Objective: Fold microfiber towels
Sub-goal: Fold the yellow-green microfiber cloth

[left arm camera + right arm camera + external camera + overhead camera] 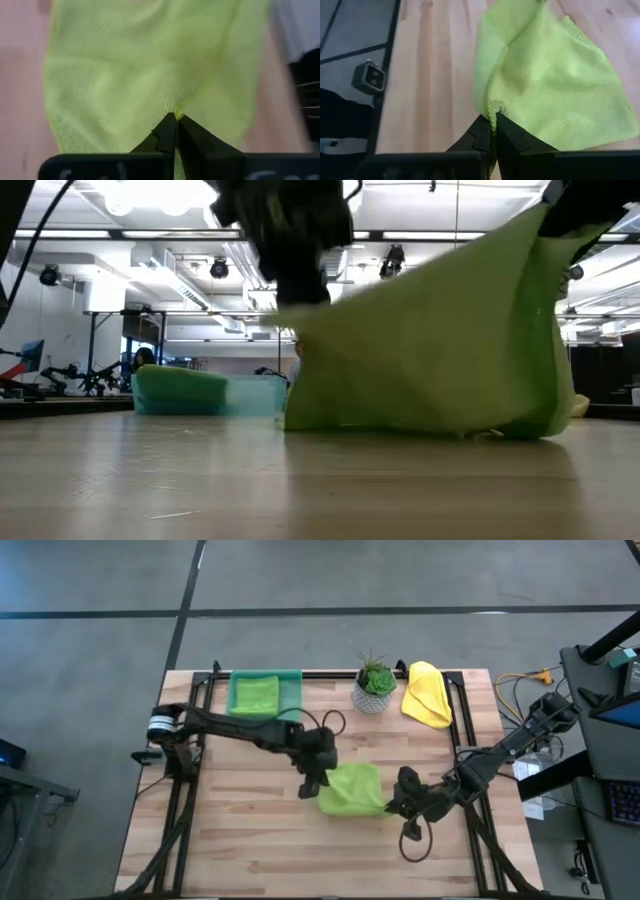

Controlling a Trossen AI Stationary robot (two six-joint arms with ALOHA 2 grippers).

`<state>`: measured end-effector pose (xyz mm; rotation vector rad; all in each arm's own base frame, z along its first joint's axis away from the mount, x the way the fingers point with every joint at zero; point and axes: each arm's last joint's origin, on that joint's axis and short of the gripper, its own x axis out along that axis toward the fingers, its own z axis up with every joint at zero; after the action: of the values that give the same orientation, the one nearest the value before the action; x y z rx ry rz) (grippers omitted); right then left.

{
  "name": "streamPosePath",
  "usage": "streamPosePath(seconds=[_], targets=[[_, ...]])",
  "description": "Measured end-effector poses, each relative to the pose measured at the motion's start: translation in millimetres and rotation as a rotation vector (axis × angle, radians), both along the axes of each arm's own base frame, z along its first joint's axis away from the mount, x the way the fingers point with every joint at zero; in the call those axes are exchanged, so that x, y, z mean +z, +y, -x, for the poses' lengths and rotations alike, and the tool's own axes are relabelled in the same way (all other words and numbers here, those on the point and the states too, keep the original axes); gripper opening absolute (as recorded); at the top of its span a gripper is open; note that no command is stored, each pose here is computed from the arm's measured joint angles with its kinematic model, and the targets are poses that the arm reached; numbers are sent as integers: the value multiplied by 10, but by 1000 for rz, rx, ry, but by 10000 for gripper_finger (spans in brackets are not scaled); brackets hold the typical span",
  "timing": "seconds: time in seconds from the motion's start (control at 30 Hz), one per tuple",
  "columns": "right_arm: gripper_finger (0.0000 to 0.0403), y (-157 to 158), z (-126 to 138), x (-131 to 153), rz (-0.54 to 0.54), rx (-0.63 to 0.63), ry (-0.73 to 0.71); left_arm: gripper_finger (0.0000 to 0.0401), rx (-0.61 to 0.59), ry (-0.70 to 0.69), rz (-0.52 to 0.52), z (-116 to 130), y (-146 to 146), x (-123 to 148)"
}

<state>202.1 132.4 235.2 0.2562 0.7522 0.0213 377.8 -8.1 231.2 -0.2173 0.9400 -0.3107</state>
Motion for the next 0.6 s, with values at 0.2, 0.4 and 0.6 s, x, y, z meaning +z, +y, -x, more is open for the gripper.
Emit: streamPosePath(seconds=[0.2, 0.4, 0.6], targets=[[9, -69, -45, -3, 15, -21, -2, 5, 33, 28, 48, -14, -202, -608], [9, -94, -56, -14, 18, -30, 1, 59, 18, 145, 149, -32, -337, -957], [9, -92, -56, -16, 15, -31, 2, 105, 39, 171, 206, -41, -367, -957]])
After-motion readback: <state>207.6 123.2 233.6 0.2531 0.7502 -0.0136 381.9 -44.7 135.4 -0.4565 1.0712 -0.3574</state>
